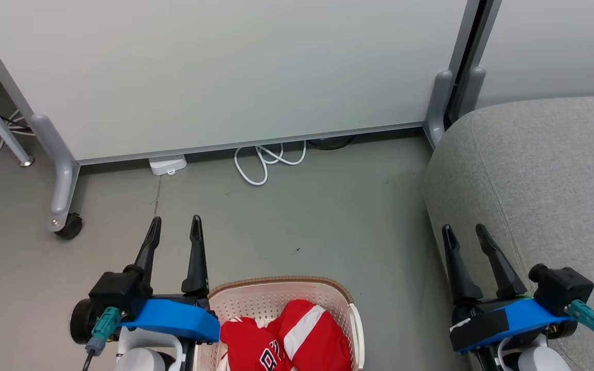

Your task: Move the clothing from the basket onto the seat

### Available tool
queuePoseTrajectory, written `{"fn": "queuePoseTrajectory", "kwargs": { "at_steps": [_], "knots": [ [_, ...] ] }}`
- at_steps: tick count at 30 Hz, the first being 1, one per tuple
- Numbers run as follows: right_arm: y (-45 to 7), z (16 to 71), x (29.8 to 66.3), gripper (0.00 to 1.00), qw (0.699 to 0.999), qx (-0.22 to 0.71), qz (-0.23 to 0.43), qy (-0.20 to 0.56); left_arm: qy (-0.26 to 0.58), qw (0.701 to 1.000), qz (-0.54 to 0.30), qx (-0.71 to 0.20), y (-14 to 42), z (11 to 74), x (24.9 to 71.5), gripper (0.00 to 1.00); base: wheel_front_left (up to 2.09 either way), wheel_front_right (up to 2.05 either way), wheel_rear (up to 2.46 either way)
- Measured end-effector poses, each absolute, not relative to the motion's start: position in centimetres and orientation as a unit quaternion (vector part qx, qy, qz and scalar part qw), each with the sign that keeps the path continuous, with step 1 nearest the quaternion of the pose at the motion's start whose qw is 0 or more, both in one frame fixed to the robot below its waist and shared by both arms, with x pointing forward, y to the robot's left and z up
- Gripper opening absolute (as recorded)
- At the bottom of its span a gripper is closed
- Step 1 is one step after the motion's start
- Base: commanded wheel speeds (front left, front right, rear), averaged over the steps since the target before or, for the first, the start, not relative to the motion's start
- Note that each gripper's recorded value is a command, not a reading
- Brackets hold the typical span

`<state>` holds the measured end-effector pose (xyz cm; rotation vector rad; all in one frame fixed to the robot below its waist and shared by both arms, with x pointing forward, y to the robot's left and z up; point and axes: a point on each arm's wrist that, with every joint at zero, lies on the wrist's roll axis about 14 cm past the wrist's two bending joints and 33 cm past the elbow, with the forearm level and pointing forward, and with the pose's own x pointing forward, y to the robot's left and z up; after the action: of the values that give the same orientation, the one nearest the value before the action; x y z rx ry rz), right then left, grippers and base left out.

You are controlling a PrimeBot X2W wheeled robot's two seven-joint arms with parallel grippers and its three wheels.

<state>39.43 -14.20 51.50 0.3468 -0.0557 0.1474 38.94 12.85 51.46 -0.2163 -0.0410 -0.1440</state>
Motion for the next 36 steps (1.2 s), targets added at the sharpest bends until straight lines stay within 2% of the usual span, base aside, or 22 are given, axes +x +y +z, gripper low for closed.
{"fn": "queuePoseTrajectory", "kwargs": {
  "at_steps": [36],
  "knots": [
    [-11.7, 52.0, 39.7, 1.0, 0.99, 0.037, 0.124, -0.055, -0.068, 0.992, -0.108, 0.022, 10.9, 52.5, 38.7, 1.0, 0.0, 0.0, 0.0]
  ]
}}
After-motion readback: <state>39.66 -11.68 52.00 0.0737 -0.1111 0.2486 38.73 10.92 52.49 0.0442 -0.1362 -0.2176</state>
